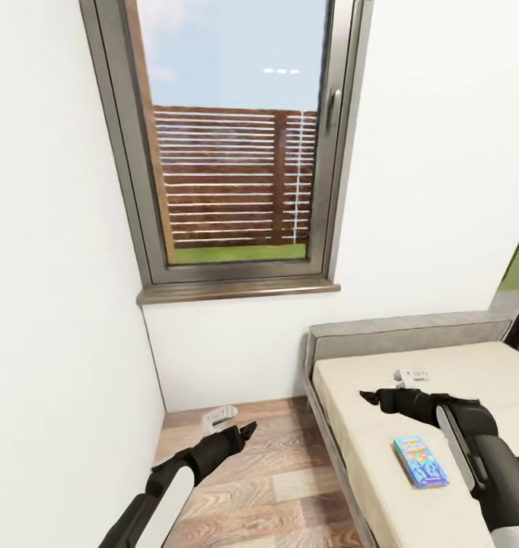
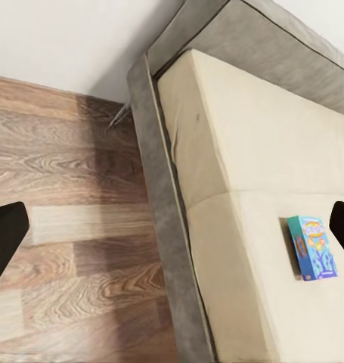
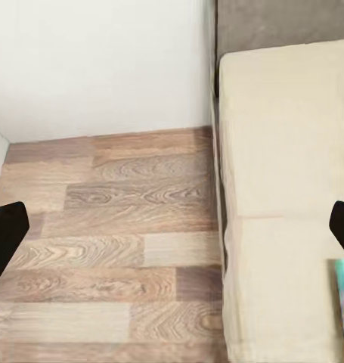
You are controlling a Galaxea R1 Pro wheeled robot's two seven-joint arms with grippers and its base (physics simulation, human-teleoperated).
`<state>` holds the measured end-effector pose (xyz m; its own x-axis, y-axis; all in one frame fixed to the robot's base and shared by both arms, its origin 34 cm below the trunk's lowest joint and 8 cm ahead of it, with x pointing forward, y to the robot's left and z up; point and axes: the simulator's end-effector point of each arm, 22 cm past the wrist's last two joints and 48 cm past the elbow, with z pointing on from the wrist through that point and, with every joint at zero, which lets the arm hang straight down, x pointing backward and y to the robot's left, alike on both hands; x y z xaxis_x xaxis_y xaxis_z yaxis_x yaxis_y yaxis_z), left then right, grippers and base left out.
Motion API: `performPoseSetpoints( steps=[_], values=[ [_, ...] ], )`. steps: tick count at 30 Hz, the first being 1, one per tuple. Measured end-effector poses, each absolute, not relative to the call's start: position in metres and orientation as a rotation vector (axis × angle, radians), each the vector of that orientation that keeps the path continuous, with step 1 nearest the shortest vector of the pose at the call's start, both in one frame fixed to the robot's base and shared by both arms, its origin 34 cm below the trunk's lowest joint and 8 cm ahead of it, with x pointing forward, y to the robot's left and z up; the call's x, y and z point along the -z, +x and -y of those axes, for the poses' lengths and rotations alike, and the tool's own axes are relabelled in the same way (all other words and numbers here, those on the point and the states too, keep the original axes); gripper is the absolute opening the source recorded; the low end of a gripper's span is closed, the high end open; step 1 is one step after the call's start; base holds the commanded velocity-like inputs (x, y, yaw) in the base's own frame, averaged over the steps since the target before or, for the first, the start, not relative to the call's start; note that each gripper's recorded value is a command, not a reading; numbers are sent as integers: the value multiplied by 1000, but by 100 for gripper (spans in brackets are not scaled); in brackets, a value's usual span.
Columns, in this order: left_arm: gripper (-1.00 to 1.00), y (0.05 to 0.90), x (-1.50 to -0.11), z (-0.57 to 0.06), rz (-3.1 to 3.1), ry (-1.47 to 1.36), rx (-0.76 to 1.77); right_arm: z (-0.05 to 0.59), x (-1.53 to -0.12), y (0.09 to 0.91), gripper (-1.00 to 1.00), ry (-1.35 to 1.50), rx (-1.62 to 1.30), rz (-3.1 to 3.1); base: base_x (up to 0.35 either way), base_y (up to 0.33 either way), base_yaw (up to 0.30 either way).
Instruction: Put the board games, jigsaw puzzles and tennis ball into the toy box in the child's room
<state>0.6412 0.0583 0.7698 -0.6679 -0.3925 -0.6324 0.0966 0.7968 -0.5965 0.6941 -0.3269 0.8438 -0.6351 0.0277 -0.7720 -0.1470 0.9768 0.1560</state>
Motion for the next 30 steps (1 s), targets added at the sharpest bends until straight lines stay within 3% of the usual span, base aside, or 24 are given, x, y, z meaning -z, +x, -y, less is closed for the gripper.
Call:
performPoseSetpoints(
  steps=[13,22,30],
  values=[
    [100,643,-747,-87,-2235,-310,671,365,-822,705,100,90,-238,-2321,4,0,-270],
    [100,643,-747,-87,-2236,-320,679,421,-835,734,100,254,27,-2332,0,0,-62],
    [100,630,-727,-94,-2344,-347,618,429,-809,739,100,329,48,-2443,0,0,-9]
  ],
)
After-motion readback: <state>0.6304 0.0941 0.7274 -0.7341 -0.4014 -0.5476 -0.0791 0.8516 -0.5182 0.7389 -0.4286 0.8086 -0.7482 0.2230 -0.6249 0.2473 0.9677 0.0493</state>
